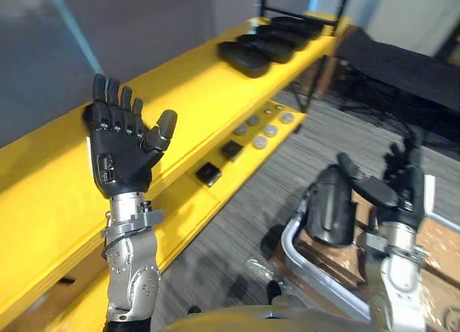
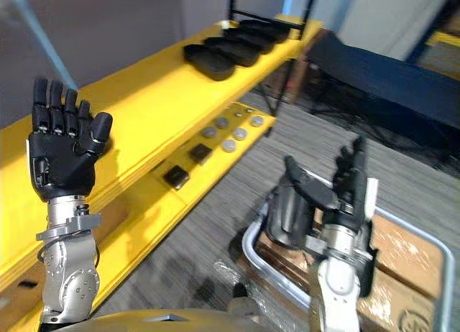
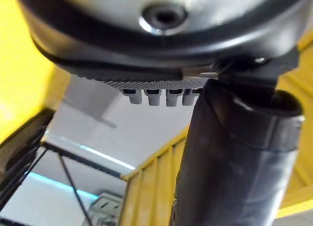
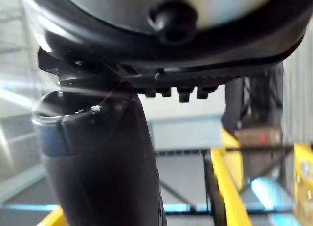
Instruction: Walk over and take three plastic housings, then place them on the shelf
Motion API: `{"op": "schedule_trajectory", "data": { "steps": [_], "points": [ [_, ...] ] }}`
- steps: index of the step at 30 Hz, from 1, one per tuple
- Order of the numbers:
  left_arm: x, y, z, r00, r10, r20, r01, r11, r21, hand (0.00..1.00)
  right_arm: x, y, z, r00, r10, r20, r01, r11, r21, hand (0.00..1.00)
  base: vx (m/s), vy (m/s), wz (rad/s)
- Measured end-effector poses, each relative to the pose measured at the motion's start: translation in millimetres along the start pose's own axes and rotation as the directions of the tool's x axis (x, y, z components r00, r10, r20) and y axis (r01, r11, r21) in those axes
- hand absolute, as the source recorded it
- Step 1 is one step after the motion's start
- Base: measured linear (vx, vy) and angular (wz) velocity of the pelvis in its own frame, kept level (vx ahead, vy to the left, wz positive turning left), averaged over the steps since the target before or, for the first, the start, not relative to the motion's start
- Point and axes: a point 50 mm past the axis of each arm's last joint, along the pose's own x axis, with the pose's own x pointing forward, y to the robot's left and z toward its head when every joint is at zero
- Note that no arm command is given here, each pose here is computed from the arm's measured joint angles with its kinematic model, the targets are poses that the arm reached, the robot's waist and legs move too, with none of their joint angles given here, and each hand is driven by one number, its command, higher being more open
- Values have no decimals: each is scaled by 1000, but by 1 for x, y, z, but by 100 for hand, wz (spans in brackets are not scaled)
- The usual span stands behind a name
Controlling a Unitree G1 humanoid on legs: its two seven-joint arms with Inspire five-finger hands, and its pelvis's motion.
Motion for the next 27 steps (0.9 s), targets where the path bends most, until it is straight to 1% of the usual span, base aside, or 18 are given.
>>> {"op": "schedule_trajectory", "data": {
  "steps": [1,2,3,5,7,10,13,14,15,16,17,18,20,21,22,24,25,27],
  "points": [
    [0,4,2,999,39,10,-40,999,21,100,1,-8,5,1000,-1,13,1,1000,2,100,40,21,-151],
    [-1,7,4,998,61,18,-62,997,38,100,3,-10,7,1000,8,23,-8,1000,18,100,47,37,-157],
    [-2,13,8,994,107,32,-109,992,56,100,4,-9,11,998,31,52,-34,998,47,100,49,47,-122],
    [-6,20,14,987,150,55,-153,986,65,100,7,-4,17,992,62,107,-68,996,50,100,40,91,-108],
    [-6,21,16,990,132,58,-135,989,55,100,6,-1,19,989,61,137,-65,997,28,100,39,76,-41],
    [-4,17,16,997,48,57,-50,998,41,100,8,3,9,991,70,113,-66,997,-39,100,45,55,4],
    [1,13,18,997,0,77,-3,999,36,100,13,2,-2,996,31,82,-29,999,-29,100,7,59,6],
    [3,13,21,996,-11,88,8,999,36,100,13,2,-5,997,19,78,-18,1000,-10,100,-60,55,-29],
    [6,11,23,994,-31,104,28,999,30,100,11,4,-7,997,-1,76,-3,999,47,100,-85,48,-54],
    [7,9,27,992,-44,116,42,999,14,100,7,7,-8,996,-23,85,11,990,141,100,-125,28,-64],
    [7,8,30,991,-48,128,47,999,16,100,6,10,-8,995,-32,94,13,981,193,100,-216,-15,-75],
    [7,9,36,987,-49,152,46,999,23,100,9,20,-6,992,-21,127,-14,963,268,100,-301,-2,-80],
    [9,12,40,985,-51,166,44,998,43,100,20,42,-1,981,37,189,-96,944,315,100,-257,13,-68],
    [7,14,40,986,-43,162,35,998,49,100,28,66,0,972,119,204,-176,940,293,100,-183,-20,-51],
    [7,13,39,986,-44,160,37,998,46,100,32,83,-2,962,185,202,-234,939,253,100,-177,-55,-54],
    [8,9,36,986,-71,153,69,997,16,100,27,114,-10,930,334,154,-358,918,171,100,-174,-190,-26],
    [7,9,35,987,-70,146,72,997,-12,100,20,125,-14,916,381,123,-398,904,158,100,-183,-356,-9],
    [6,15,28,993,-35,111,42,998,-57,100,13,127,-22,916,396,58,-400,901,168,100,-155,-425,-20]
  ]
}}
